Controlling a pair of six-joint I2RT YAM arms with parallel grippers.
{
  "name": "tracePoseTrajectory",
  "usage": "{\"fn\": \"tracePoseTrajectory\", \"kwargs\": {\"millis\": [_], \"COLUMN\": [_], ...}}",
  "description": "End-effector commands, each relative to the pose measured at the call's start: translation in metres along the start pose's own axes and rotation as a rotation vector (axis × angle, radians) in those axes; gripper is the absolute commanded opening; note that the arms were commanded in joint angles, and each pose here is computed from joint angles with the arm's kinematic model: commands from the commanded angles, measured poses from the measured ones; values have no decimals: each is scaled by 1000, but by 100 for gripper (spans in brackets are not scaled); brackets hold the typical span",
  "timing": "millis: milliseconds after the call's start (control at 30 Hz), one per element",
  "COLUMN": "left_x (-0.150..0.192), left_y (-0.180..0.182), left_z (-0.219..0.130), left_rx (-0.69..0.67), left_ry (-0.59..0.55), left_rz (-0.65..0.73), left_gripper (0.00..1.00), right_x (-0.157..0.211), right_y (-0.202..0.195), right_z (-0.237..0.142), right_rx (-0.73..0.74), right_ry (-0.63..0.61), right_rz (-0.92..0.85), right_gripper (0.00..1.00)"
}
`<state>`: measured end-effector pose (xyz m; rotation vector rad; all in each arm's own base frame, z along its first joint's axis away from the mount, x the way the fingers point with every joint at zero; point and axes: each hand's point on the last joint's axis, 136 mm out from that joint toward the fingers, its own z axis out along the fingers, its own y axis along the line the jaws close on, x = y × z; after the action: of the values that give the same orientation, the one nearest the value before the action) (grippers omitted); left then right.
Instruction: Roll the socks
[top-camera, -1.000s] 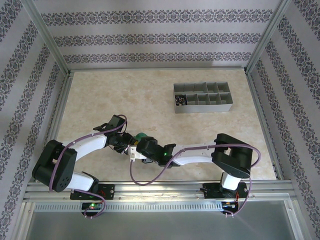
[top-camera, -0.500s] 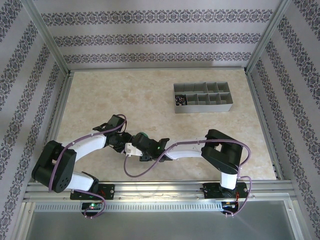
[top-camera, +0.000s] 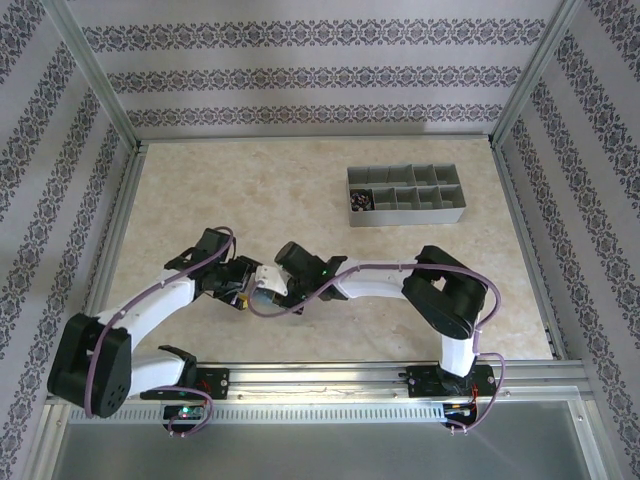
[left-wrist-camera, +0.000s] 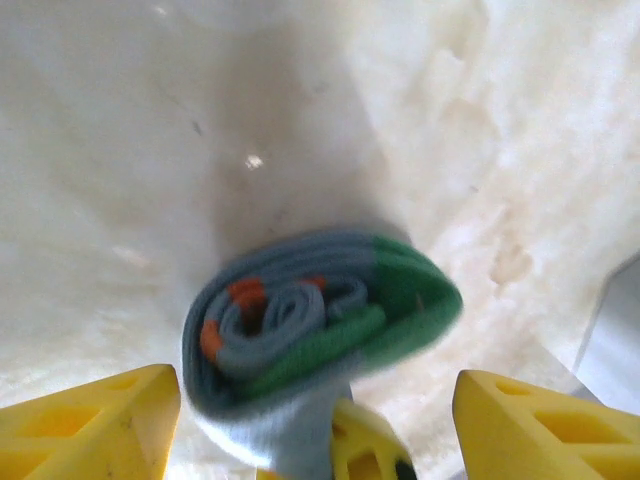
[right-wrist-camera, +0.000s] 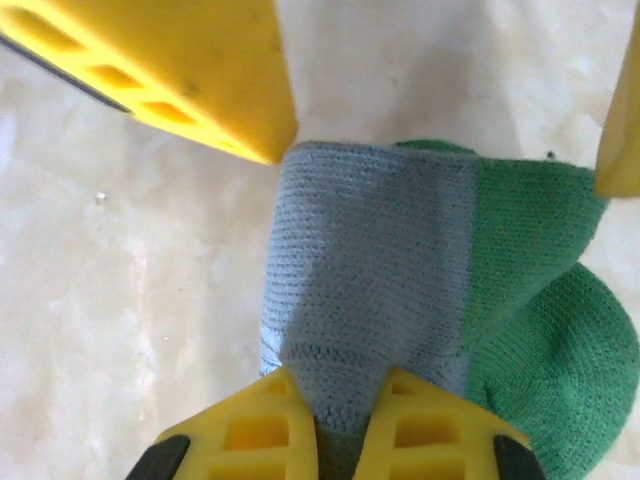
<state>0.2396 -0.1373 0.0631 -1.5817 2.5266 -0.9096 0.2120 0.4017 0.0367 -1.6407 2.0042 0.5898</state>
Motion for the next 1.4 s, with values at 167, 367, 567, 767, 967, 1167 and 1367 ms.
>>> {"fn": "tracePoseTrajectory", "kwargs": {"millis": [167, 367, 567, 767, 967, 1167, 1367], "left_x": [3, 8, 18, 20, 13, 10, 12], "left_y": [6, 1, -14, -12, -21, -32, -21], "left_z": [-9, -7, 6, 21, 37, 47, 55], "left_rx": [27, 63, 72, 30, 30, 31, -1], "left_ry": [30, 55, 84, 83, 62, 38, 45], "left_rz": [-48, -29, 14, 27, 48, 83, 92], "left_gripper": [71, 69, 70, 68, 66, 67, 67], "right_x": [103, 97, 101, 115, 114, 111, 108], "right_y": [12, 10, -2, -19, -23, -23, -26], "right_z": [11, 8, 12, 17, 18, 20, 23], "right_rx": [-175, -320, -416, -453, -511, -532, -528], "right_ry": [311, 257, 291, 339, 347, 357, 360], "right_rz": [332, 490, 688, 950, 1094, 1129, 1132], "right_gripper": [0, 0, 0, 0, 0, 0, 0]}}
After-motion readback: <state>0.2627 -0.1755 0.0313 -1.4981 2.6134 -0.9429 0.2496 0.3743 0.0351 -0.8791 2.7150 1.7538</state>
